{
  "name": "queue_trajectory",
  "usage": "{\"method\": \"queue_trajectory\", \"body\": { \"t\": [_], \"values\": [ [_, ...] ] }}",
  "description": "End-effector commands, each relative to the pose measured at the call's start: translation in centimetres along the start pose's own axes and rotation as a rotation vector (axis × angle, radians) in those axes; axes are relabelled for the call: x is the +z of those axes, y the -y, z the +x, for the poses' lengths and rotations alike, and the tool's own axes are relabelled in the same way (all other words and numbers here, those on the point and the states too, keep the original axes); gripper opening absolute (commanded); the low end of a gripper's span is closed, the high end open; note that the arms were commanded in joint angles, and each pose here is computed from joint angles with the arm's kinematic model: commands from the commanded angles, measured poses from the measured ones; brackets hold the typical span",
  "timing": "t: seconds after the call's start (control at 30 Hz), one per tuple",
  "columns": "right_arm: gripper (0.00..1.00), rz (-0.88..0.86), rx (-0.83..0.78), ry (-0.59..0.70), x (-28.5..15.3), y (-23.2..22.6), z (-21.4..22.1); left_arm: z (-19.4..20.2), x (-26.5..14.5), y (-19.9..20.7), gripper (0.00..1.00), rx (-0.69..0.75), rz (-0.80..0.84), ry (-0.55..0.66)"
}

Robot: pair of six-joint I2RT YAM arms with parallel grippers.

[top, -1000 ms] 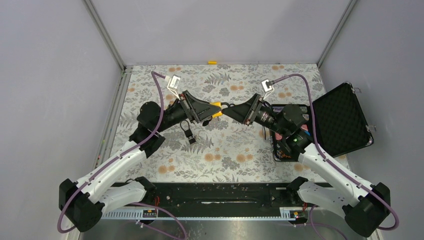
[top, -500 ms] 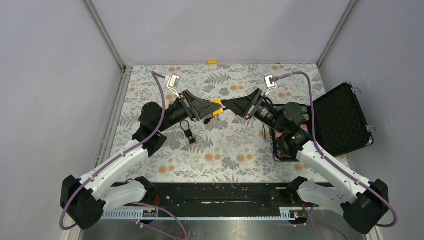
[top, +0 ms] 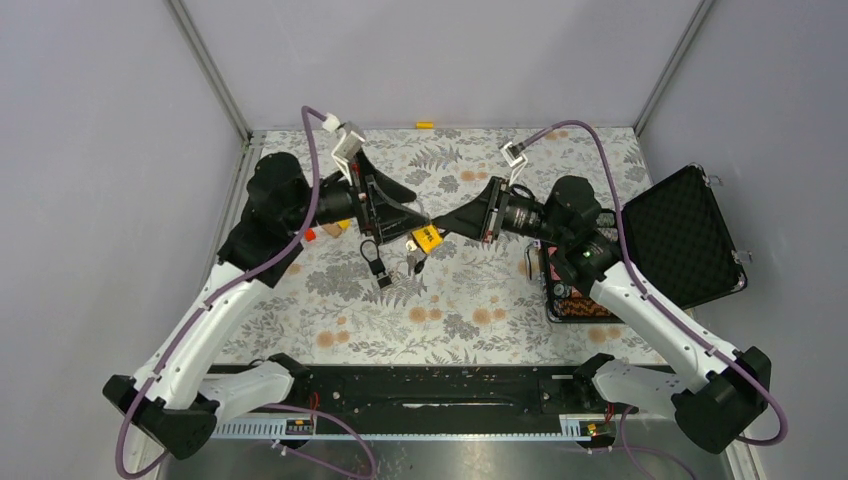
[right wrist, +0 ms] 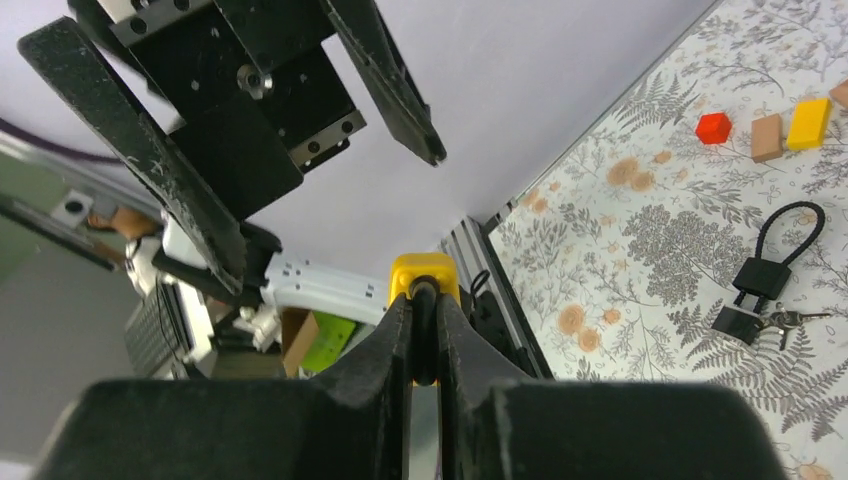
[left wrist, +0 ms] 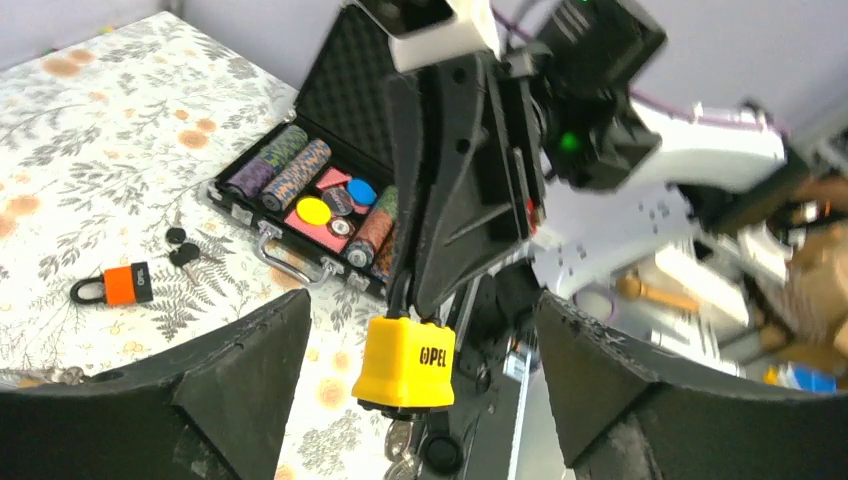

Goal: Lock with the key
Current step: Lock the lock.

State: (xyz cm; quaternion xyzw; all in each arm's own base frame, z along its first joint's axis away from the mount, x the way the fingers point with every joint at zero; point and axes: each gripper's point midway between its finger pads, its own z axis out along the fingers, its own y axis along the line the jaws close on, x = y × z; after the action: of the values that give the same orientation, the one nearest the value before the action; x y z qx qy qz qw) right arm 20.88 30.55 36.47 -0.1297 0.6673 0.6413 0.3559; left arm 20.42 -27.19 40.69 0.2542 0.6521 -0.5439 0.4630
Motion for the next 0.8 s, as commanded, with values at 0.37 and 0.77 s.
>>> {"method": "queue_trajectory", "body": {
  "t": [0.37,0.77],
  "values": [
    [0.0,-0.124,-0.291,-0.243,-1.1,-1.5,2.2,10.4,0.4,0.5,0.68,-0.053,0.348,-0.42],
    [0.0,-0.12,-0.297,-0.273,-1.0,-1.5,2.2,11.6,1.3,0.0,0.24,-0.085,0.328,-0.437]
  ]
}}
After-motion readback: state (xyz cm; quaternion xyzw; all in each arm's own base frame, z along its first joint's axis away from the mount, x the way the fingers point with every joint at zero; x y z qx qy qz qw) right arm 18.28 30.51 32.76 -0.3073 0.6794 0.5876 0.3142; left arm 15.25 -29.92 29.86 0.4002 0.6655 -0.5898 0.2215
